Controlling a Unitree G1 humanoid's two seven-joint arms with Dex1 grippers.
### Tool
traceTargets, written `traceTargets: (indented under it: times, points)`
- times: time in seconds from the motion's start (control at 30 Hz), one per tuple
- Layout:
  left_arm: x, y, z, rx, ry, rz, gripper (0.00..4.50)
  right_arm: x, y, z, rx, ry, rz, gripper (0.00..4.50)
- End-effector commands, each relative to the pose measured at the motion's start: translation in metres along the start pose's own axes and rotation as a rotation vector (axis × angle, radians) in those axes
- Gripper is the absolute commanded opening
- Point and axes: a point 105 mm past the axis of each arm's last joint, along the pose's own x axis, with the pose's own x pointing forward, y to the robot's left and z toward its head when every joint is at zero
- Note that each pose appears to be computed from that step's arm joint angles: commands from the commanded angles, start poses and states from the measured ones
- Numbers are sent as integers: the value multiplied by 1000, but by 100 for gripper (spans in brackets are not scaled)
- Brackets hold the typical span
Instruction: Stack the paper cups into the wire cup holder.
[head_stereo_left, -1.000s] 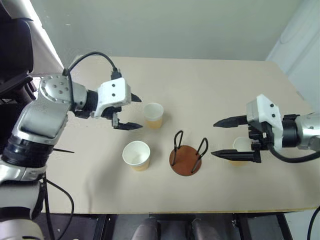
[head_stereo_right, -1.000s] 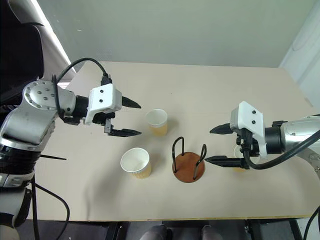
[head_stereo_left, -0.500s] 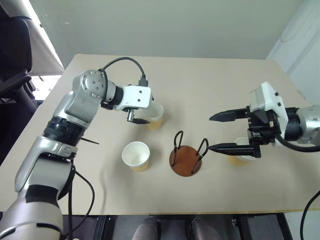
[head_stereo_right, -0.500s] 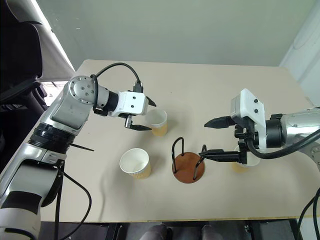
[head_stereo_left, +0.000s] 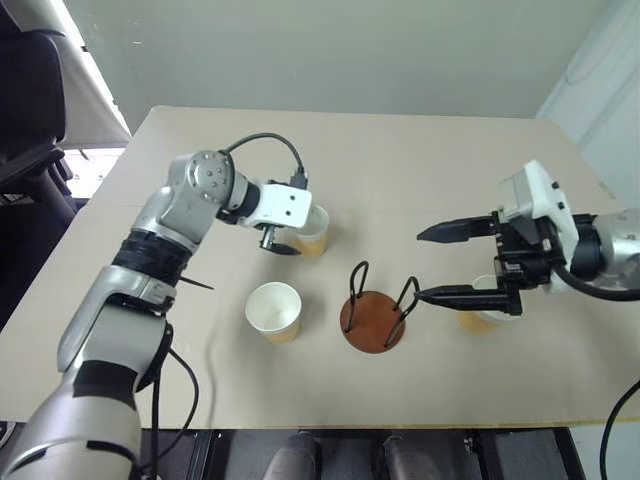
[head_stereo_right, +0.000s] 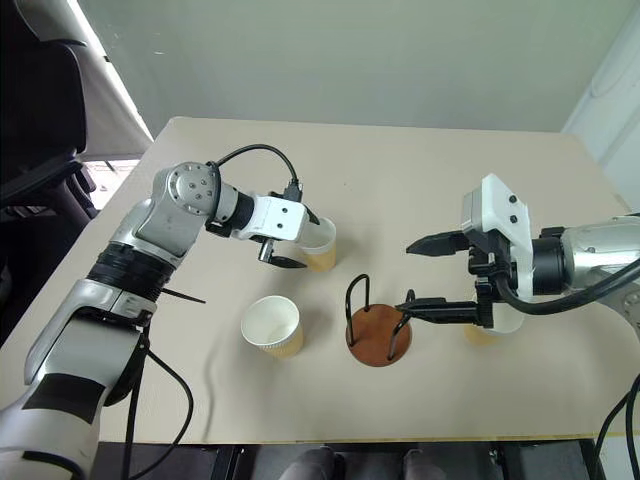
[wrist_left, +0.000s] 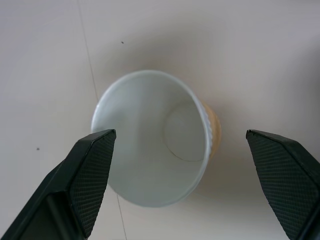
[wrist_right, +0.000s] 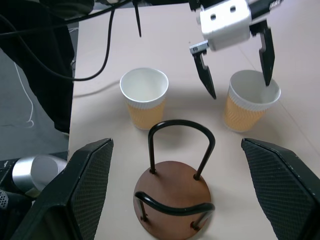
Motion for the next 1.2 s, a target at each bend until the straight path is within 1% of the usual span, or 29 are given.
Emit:
traceTargets:
  times: [0.03, 0.37, 0.77, 0.8, 0.87, 0.97, 1.03, 1.07, 1.17, 1.2]
  points:
    - [-9, 16, 11, 75, 11, 35, 450, -7, 0, 11, -37, -24, -21, 419]
    - [-1, 15, 18, 120, 25, 2, 450, -13, -2, 10, -21, 2, -21, 419]
    - [5, 14, 15, 111, 38, -18, 450, -14, -5, 11, -28, -1, -34, 419]
    - [5, 13, 14, 107, 36, -24, 410, -15, -6, 12, -33, -6, -37, 421]
    - [5, 11, 14, 100, 31, -41, 356, -17, -8, 15, -49, -14, -44, 421]
    - [4, 10, 15, 93, 24, -58, 243, -21, -11, 20, -71, -24, -50, 421]
    - [2, 10, 16, 86, 19, -62, 167, -26, -15, 29, -105, -40, -63, 421]
    - [1, 11, 16, 85, 18, -63, 137, -27, -17, 33, -122, -45, -69, 421]
    - [-1, 12, 17, 75, 11, -65, 15, -30, -22, 39, -145, -54, -85, 421]
    - [-2, 12, 17, 73, 10, -66, 5, -31, -22, 39, -147, -54, -87, 421]
